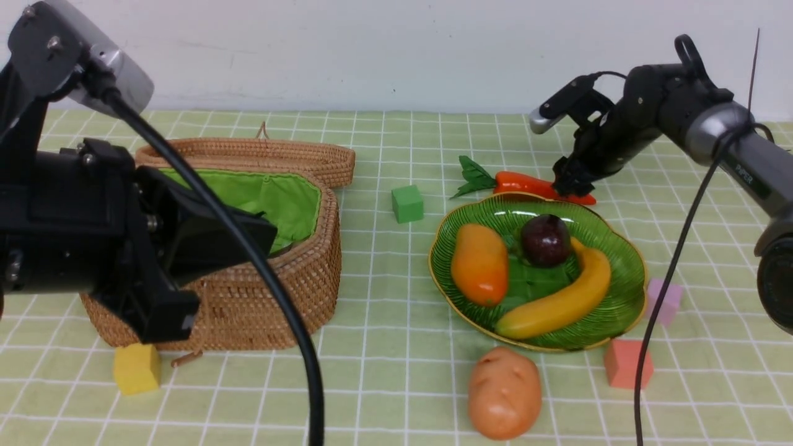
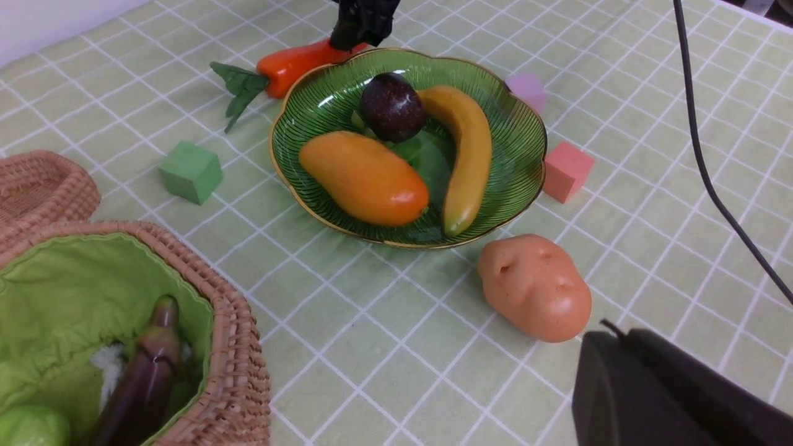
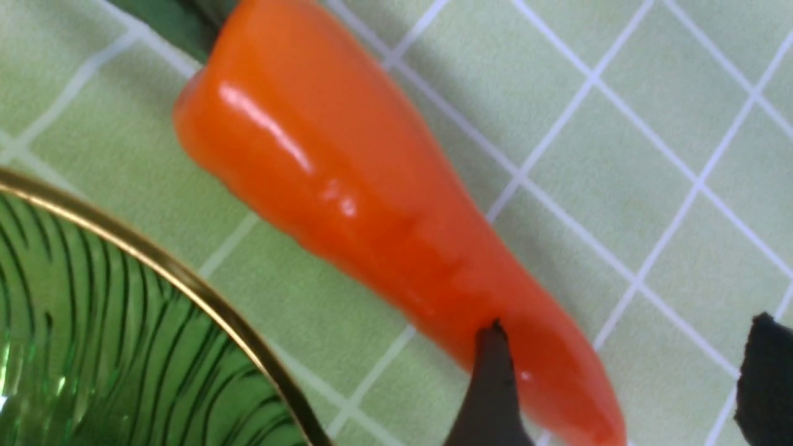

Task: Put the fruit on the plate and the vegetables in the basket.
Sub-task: Use the right arm to grab a carrot and put it into the left basket

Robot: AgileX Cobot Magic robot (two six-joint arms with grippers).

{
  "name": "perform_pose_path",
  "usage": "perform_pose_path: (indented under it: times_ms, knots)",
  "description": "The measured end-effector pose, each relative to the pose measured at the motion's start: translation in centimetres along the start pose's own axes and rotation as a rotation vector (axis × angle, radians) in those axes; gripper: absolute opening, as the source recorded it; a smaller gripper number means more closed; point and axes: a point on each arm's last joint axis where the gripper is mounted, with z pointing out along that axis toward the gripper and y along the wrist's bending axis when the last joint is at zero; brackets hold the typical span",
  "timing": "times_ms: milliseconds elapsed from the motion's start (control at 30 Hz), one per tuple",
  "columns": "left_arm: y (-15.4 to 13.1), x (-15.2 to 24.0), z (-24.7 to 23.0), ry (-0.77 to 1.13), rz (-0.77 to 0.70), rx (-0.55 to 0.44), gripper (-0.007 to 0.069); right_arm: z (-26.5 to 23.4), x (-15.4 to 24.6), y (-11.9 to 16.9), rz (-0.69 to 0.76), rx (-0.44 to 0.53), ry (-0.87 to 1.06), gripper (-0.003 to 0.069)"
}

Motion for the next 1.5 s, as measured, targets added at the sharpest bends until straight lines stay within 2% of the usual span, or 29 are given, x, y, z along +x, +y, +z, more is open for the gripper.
perform_pose_path:
  times_ms: [533, 867, 1067, 1333, 1500]
  knots:
    - [-0.1, 0.0, 0.0, 0.004, 0.000, 0.006, -0.0013, 1.7, 0.5, 0.2, 0.002, 0.010, -0.013, 0.0494]
    - [-0.1, 0.0, 0.0, 0.005, 0.001, 0.006, -0.0013, 2.0, 0.6, 0.2, 0.002, 0.014, -0.019, 0.0433]
    - [-0.1, 0.0, 0.0, 0.005, 0.001, 0.006, -0.0013, 2.0, 0.6, 0.2, -0.035, 0.015, -0.019, 0.0333]
    - [0.0, 0.1, 0.0, 0.007, 0.003, 0.005, -0.0013, 2.0, 0.7, 0.3, -0.044, 0.008, -0.012, 0.0108]
    - [0.0, 0.1, 0.0, 0.008, 0.004, 0.004, -0.0013, 2.0, 1.0, 0.5, -0.048, -0.014, 0.021, 0.0034]
